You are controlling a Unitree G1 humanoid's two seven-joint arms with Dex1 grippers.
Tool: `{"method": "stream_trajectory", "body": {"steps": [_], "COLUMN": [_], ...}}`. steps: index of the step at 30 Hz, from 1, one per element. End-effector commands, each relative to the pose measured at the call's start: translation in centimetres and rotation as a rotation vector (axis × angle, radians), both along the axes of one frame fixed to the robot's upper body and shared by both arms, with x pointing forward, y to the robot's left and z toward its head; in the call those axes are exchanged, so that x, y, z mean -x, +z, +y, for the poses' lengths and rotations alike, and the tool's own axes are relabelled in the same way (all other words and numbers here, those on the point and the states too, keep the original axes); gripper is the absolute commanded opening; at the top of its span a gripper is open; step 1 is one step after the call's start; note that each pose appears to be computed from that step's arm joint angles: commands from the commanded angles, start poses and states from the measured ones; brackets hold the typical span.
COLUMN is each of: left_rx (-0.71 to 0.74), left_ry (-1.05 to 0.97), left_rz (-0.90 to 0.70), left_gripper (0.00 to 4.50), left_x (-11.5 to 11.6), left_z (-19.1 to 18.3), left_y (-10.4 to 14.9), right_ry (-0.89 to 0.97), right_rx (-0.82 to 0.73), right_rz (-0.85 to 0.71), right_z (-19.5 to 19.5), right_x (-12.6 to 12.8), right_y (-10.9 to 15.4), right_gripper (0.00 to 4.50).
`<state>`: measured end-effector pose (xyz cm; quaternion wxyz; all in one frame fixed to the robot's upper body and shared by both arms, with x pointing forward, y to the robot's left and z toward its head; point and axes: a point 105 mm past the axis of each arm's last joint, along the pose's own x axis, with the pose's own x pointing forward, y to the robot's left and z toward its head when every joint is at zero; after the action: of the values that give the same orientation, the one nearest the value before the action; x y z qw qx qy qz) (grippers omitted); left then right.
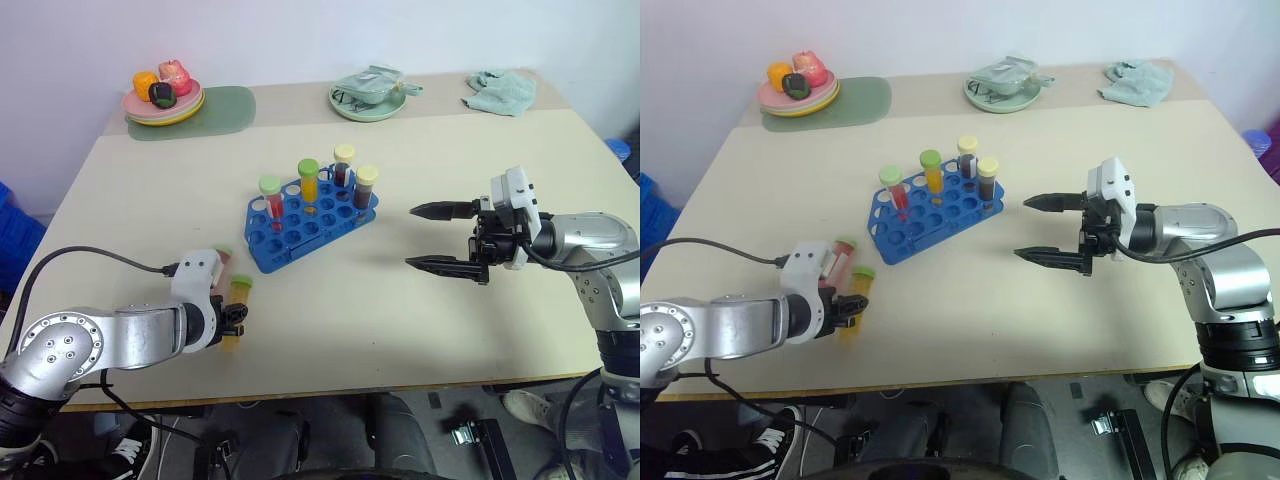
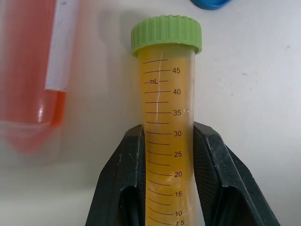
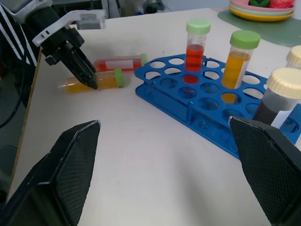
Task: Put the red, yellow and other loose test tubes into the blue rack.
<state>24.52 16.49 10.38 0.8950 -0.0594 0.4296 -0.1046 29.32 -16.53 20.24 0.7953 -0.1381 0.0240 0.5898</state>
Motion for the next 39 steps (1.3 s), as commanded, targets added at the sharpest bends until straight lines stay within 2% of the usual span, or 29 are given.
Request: {"method": "stream_trajectory", "body": {"steps": [1,5,7,10,12,14,17,20,25,29,34,39], "left_rx": [-0.066,-0.167,-0.162,-0.181,-0.116,-0.140,-0.091,0.011,-0.009,0.011,0.079,0.067], "left_ry": [0.060,0.137,0.110,0.024,-0.096,-0.183,-0.338,-0.429,-0.531,-0.619,-0.679,-0.646], "left_rz": [-0.120,-0.326,-0.519,-0.708,-0.860,-0.953,-1.082,-1.162,-1.285,-1.360,-1.358,-1.369], "left_gripper": [0.78,0.78,0.78,0.78,0.78,0.78,0.78,0.78,0.78,0.78,0.78,0.78], "left_x": [-1.5,-3.0,-3.7,-3.6,-3.4,-3.1,-2.8,-3.1,-5.8,-7.7,-8.8,-10.9], "left_z": [1.3,3.0,2.5,1.9,0.3,-0.3,-1.5,-2.3,-3.0,-5.7,-8.6,-9.4], "left_y": [2.5,5.5,7.8,9.6,10.9,11.3,12.0,12.1,11.7,11.2,10.1,9.3], "right_ry": [0.017,0.008,-0.003,-0.016,-0.029,-0.040,-0.049,-0.064,-0.102,-0.111,-0.134,-0.162], "right_rx": [0.003,0.002,-0.001,-0.001,-0.008,-0.021,-0.039,-0.045,-0.071,-0.075,-0.082,-0.092], "right_rz": [-0.044,-0.049,-0.050,-0.053,-0.059,-0.061,-0.061,-0.069,-0.090,-0.102,-0.113,-0.117], "right_z": [0.2,0.0,-0.3,-0.5,-0.7,-0.7,-0.6,-0.6,-0.5,-0.2,-0.3,-0.4], "right_x": [0.2,0.2,0.1,0.0,-0.2,-0.3,-0.4,-0.6,-1.1,-1.0,-1.0,-0.9], "right_y": [0.8,0.9,0.9,0.7,0.8,0.9,1.0,1.0,1.6,2.0,2.5,2.6], "right_gripper": [4.50,4.50,4.50,4.50,4.50,4.50,4.50,4.50,4.50,4.50,4.50,4.50]}}
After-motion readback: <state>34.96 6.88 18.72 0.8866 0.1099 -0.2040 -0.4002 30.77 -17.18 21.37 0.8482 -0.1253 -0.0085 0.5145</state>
